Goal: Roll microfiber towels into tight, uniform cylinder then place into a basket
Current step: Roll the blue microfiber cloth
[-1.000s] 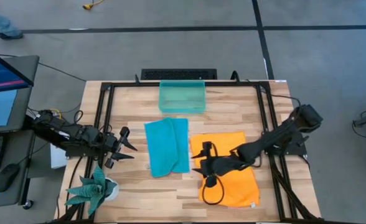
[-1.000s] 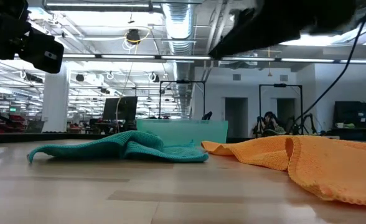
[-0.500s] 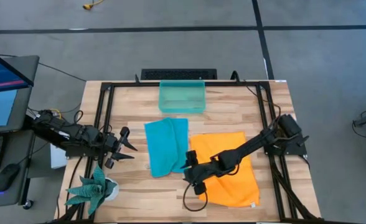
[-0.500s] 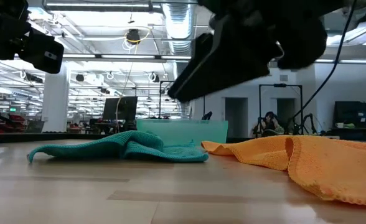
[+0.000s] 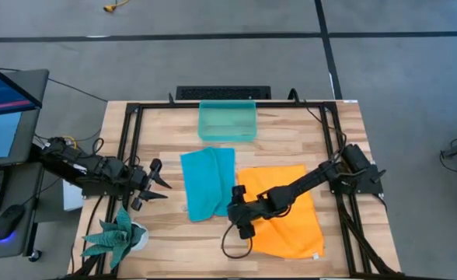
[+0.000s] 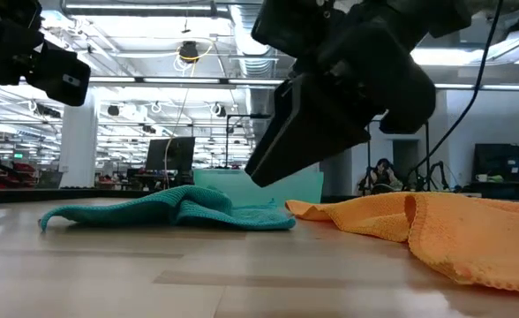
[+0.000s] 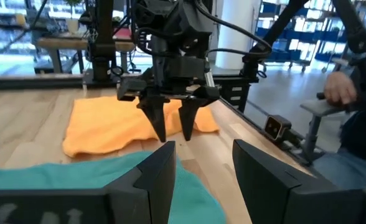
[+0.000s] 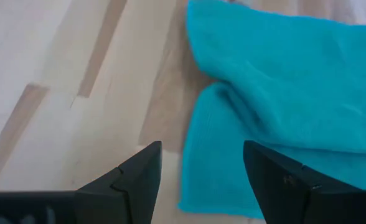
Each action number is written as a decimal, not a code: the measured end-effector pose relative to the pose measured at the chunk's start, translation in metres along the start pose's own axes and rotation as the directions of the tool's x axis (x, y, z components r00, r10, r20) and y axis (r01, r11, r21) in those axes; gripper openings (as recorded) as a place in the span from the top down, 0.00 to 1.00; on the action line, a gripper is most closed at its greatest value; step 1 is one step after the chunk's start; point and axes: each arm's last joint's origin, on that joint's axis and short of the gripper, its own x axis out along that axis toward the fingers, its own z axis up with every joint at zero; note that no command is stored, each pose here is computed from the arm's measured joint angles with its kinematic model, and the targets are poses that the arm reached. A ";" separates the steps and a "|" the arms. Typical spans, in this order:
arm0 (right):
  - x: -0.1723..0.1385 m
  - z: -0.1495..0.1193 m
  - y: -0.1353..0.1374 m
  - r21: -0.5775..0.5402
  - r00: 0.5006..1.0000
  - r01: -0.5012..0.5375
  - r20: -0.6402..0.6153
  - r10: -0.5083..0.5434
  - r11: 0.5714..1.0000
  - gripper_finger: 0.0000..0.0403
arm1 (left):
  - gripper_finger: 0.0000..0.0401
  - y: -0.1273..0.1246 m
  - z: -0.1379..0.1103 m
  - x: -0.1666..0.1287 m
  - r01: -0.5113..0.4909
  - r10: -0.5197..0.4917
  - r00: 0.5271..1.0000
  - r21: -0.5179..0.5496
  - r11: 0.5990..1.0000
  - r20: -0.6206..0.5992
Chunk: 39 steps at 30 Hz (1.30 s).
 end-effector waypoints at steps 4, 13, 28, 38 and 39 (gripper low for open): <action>0.000 -0.002 0.000 -0.003 1.000 -0.008 -0.016 0.008 1.000 0.38 | 0.62 0.000 0.000 0.000 0.000 0.000 1.000 -0.069 0.998 0.000; 0.011 -0.012 0.002 -0.010 0.998 -0.008 -0.065 0.008 1.000 0.38 | 0.62 0.001 0.000 0.000 -0.027 0.028 1.000 -0.086 0.996 0.006; 0.021 -0.021 -0.009 0.136 0.989 0.054 -0.143 -0.034 0.989 0.48 | 0.62 0.002 0.000 0.001 -0.078 0.078 0.997 0.008 0.997 0.008; 0.025 -0.024 -0.012 0.200 0.987 0.070 -0.154 -0.039 0.977 0.79 | 0.62 0.007 0.005 0.000 -0.274 0.269 0.961 0.083 0.958 0.064; 0.025 -0.024 -0.012 0.199 0.987 0.073 -0.154 -0.043 0.977 0.83 | 0.62 0.008 0.005 -0.001 -0.288 0.282 0.957 0.081 0.954 0.071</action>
